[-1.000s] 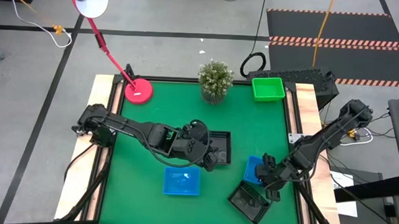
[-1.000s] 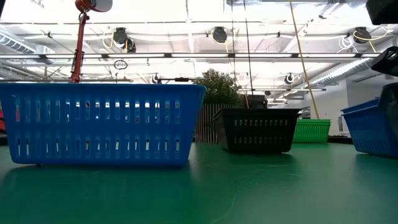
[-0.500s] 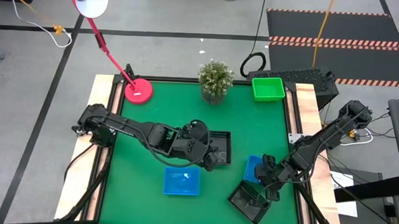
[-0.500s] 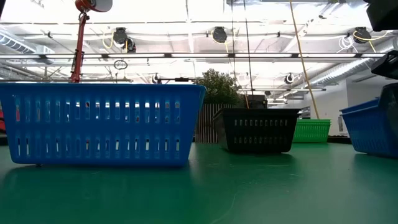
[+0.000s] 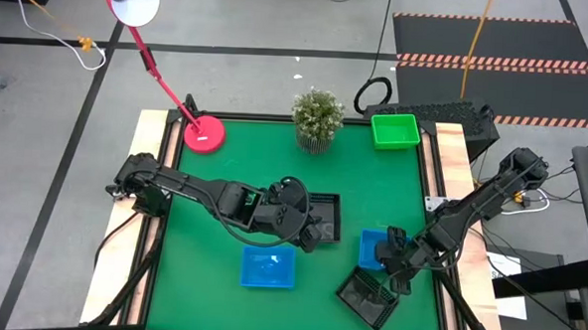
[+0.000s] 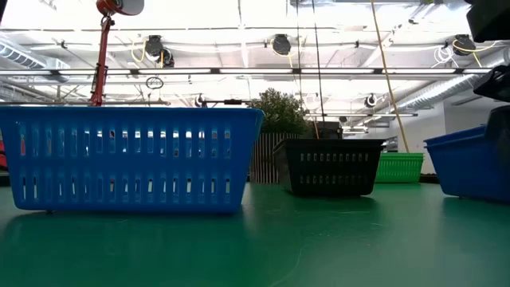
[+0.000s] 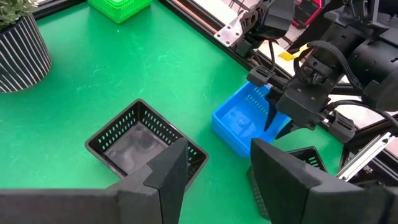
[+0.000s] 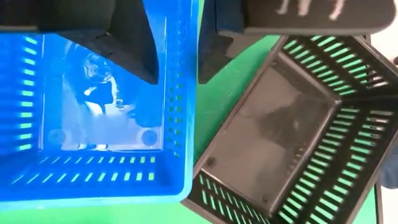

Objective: Stack baskets by color
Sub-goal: Stack the right blue bin on the left blue bin

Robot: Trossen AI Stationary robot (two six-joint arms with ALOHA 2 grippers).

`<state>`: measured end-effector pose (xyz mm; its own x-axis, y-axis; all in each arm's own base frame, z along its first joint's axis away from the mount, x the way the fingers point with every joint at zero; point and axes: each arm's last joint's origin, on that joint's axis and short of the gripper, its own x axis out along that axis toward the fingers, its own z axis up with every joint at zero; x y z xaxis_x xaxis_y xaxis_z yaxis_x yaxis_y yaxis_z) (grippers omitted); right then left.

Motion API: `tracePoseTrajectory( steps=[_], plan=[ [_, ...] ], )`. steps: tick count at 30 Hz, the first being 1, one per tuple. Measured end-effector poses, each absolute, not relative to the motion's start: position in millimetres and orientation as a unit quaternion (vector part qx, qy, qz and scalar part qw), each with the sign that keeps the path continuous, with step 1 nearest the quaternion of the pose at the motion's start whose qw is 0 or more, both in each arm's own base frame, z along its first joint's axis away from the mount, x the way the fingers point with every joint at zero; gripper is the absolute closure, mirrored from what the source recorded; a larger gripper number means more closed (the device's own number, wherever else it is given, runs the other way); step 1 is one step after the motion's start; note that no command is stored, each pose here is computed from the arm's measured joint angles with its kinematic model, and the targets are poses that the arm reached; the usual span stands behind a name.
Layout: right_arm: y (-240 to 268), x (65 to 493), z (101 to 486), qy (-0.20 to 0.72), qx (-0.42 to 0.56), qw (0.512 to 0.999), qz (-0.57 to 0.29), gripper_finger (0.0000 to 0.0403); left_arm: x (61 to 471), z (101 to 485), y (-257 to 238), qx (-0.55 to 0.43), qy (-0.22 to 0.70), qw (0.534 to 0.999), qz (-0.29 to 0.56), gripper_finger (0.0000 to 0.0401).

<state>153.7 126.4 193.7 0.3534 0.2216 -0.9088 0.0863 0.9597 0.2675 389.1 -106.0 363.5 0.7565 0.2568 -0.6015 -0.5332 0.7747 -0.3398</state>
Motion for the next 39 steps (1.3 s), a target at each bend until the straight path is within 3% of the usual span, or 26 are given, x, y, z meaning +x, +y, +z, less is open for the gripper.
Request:
tracePoseTrajectory(
  steps=[4, 13, 39],
  plan=[
    [126.2, 153.4, 193.5, 0.569, 0.125, 0.812, 0.049, 0.0308, 389.1, 363.5, -106.0, -0.254, 0.272, 0.902, 0.219, 0.0224],
    [126.0, 152.8, 193.4, 0.572, 0.123, 0.810, 0.050, 0.0395, 389.1, 363.5, -106.0, -0.252, 0.272, 0.902, 0.218, 0.0224],
    [120.2, 151.0, 216.9, 0.502, 0.224, 0.834, 0.040, 0.0402, 389.1, 363.6, -106.0, -0.251, 0.272, 0.903, 0.218, 0.0224]
  ],
)
